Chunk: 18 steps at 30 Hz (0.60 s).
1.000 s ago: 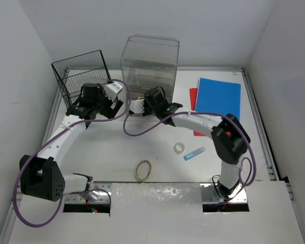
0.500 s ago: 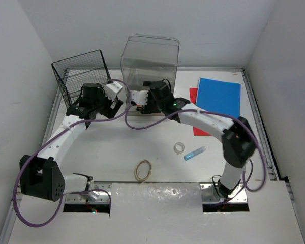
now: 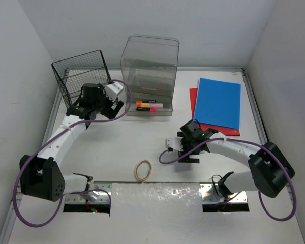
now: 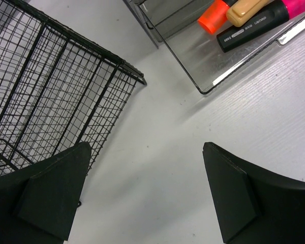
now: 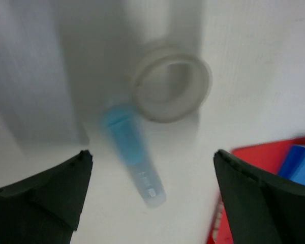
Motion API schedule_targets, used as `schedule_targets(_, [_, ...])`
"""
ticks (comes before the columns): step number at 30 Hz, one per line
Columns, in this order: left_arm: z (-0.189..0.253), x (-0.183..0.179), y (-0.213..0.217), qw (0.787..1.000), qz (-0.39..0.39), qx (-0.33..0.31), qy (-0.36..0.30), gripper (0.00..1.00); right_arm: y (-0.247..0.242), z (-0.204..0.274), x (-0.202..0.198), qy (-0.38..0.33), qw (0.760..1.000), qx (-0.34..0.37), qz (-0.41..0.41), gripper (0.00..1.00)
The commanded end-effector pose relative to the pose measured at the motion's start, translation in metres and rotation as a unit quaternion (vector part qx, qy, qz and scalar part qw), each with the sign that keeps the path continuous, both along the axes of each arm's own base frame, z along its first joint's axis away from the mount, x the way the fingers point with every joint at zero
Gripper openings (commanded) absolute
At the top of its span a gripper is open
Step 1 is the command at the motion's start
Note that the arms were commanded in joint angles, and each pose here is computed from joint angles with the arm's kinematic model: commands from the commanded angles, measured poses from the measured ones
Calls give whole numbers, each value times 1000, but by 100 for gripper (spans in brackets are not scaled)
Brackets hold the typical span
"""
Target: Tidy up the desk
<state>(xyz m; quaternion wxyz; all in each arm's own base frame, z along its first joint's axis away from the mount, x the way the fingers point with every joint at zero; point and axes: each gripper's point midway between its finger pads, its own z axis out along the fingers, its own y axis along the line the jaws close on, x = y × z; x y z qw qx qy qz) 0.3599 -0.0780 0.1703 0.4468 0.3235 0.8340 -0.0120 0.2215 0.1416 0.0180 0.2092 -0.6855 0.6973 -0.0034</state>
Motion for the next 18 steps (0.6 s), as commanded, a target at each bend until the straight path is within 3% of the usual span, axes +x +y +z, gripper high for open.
schedule_targets(1, [7, 2, 0, 1000, 0, -11, -15, 91, 11, 16, 24, -29, 998, 34, 50, 99])
schedule_targets(6, [11, 0, 2, 1000, -1, -6, -25, 91, -8, -6, 4, 36, 998, -12, 56, 99])
schedule_targets(9, [9, 1, 1, 1000, -1, -5, -22, 91, -11, -16, 1, 40, 998, -15, 52, 99])
schedule_targets(15, [10, 1, 2, 1000, -2, -3, -23, 91, -16, -32, -19, 120, 991, -8, 51, 97])
schedule_targets(16, [11, 1, 2, 1000, -2, -3, -24, 91, -18, -36, -21, 132, 990, -13, 50, 93])
schedule_targets(17, [11, 1, 2, 1000, -1, -3, -25, 91, -17, -36, -26, 148, 987, -15, 52, 75])
schedule_targets(18, [11, 1, 2, 1000, 0, -3, -24, 91, -17, -36, -28, 158, 986, -17, 54, 64])
